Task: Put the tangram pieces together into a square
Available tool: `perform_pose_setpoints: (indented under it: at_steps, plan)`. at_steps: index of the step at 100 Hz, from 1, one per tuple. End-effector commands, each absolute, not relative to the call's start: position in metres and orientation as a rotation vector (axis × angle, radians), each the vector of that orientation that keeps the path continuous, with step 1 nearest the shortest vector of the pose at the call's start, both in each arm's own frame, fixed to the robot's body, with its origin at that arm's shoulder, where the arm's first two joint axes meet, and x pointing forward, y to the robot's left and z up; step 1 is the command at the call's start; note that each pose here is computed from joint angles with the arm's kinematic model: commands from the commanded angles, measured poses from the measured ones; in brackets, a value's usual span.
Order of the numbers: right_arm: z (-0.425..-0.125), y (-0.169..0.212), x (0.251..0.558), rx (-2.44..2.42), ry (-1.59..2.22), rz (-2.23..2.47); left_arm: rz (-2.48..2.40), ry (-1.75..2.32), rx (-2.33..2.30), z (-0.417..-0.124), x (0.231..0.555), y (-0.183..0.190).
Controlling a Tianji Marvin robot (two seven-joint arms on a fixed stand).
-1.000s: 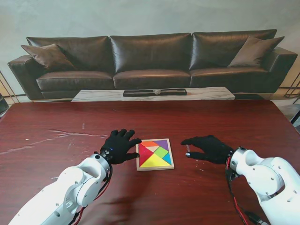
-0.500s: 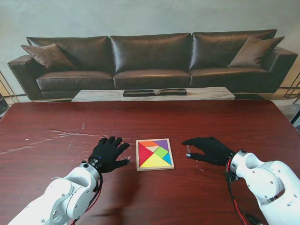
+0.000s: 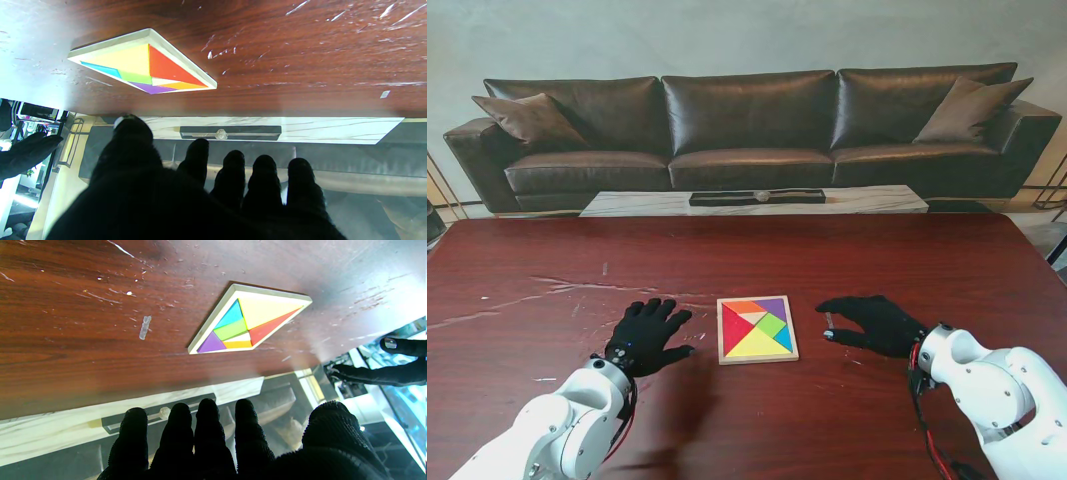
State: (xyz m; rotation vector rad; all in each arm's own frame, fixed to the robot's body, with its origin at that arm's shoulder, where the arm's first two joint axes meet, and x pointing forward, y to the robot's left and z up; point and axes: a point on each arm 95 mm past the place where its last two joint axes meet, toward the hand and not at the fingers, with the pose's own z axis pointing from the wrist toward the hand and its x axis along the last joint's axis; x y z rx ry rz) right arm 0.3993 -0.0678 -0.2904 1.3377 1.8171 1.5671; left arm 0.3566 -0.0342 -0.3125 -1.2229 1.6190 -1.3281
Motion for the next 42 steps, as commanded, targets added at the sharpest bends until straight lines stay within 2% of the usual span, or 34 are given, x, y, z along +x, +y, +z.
perform_pose_setpoints:
  at_steps: [1, 42]
  plan:
    - [-0.2911, -0.0638, 0.3974, 1.334, 1.829, 1.569, -1.323, 1.617, -1.229, -0.3143, 0.3544, -0.0334]
    - [-0.2947, -0.0599, 0.3972, 1.348, 1.834, 1.574, -1.322, 1.605, -1.23, -0.3156, 0.3527, -0.0314]
